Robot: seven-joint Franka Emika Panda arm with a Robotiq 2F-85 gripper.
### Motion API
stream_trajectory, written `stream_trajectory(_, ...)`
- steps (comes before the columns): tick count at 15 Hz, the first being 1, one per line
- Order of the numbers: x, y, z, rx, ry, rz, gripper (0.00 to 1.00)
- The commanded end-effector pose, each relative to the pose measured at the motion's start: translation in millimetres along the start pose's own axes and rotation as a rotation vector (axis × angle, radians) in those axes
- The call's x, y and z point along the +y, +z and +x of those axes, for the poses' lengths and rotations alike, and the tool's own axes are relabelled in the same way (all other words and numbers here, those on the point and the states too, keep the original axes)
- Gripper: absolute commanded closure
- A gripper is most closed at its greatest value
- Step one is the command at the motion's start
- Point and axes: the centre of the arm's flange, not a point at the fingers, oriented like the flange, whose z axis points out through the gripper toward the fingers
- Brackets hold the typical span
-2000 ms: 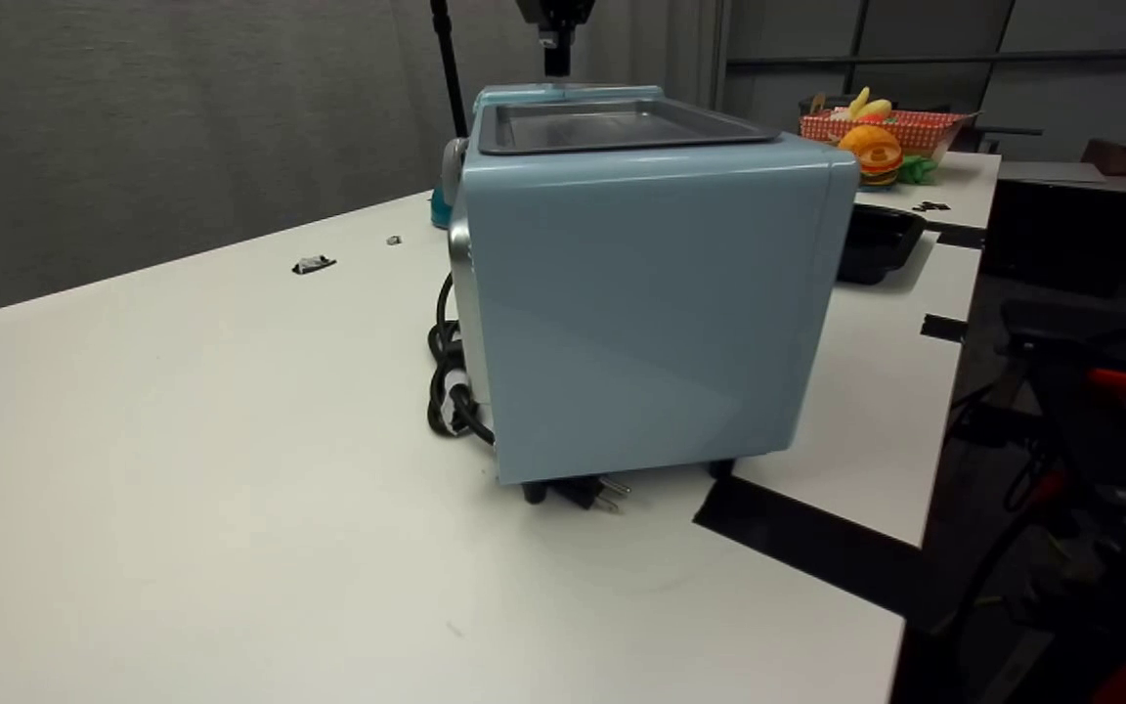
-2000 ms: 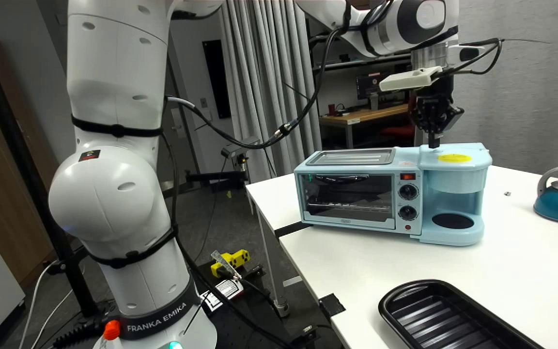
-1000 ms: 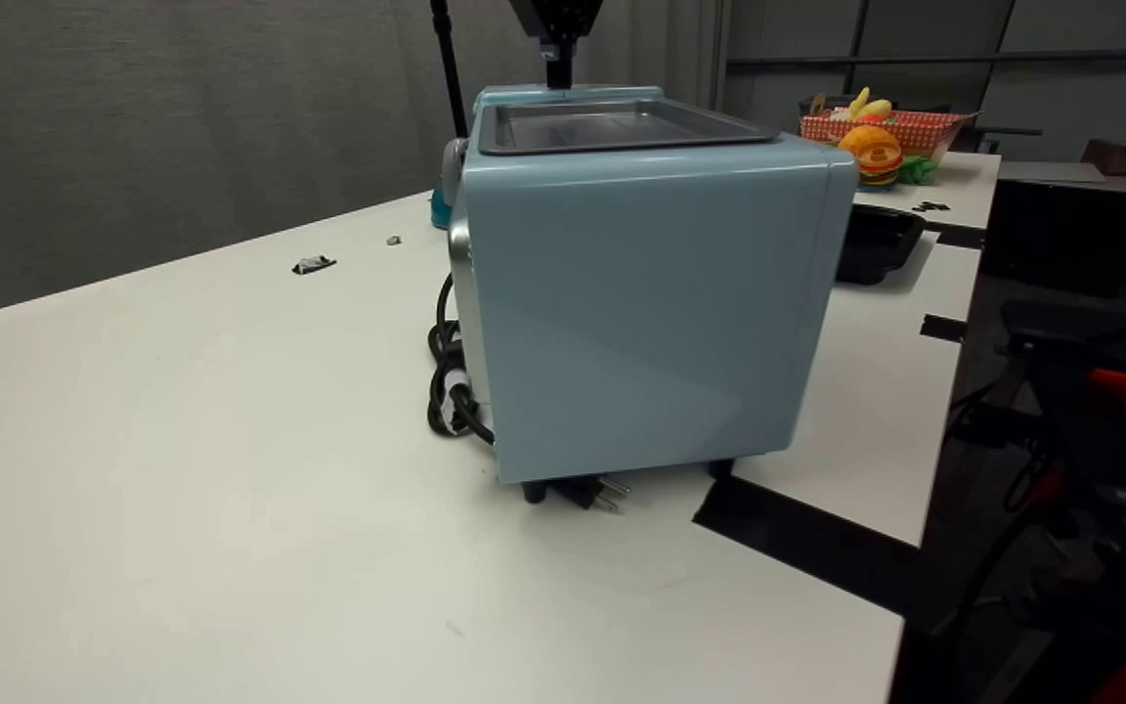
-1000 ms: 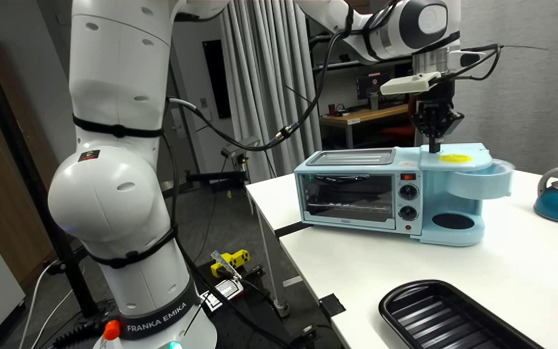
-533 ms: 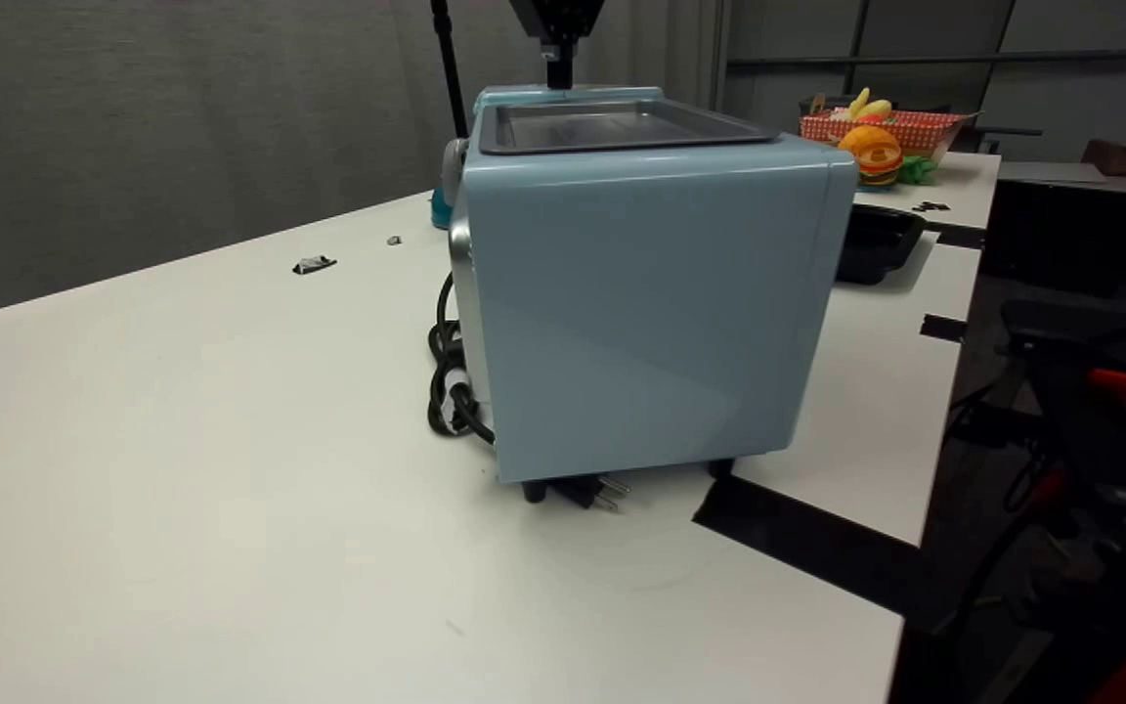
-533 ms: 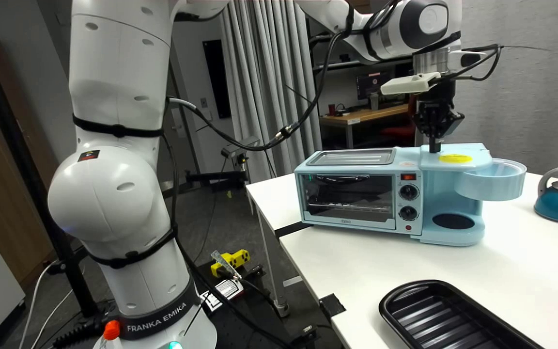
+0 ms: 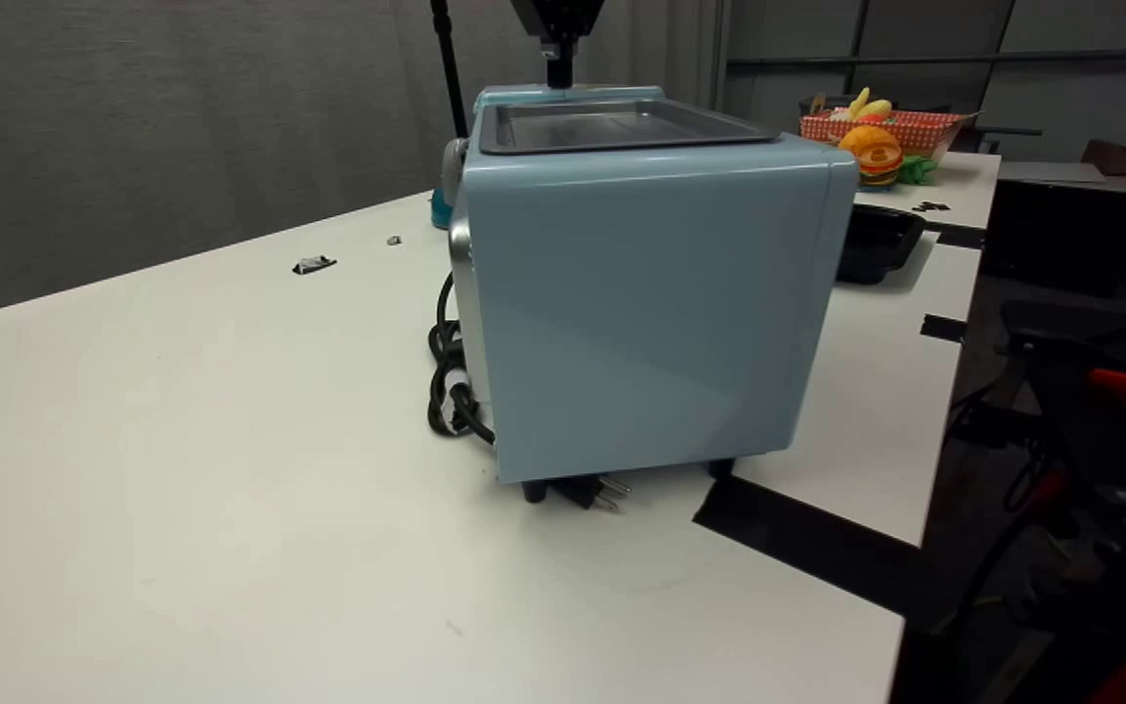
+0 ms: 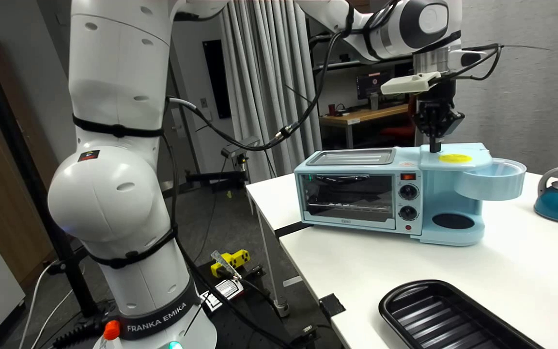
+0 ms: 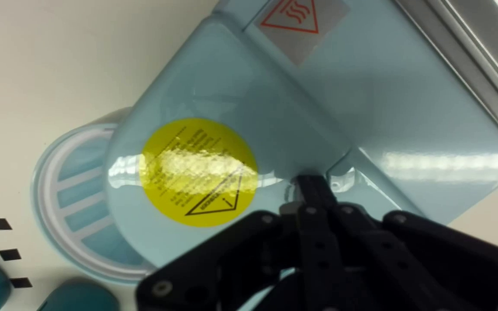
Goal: Press the button to eject the compartment on the side of the oven.
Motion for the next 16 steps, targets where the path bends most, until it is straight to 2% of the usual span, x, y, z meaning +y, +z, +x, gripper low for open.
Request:
stream_trajectory(1,17.8,-5.0,0.3,0.040,0.011,0.001,1.00)
stream_trajectory(7,25.1,-49.9,-8.3,0.115,0.004,0.021,1.00)
stream_trajectory(14,33.6,-116.4,-38.0,0.214,-0.045,0.037,1.00)
stream_trajectory(15,34.7,-122.0,-43.1,0.219,-0.054,0.038,0.74)
stream_trajectory(16,36.2,-126.9,-49.6,0.219,-0.063,0.041,0.73)
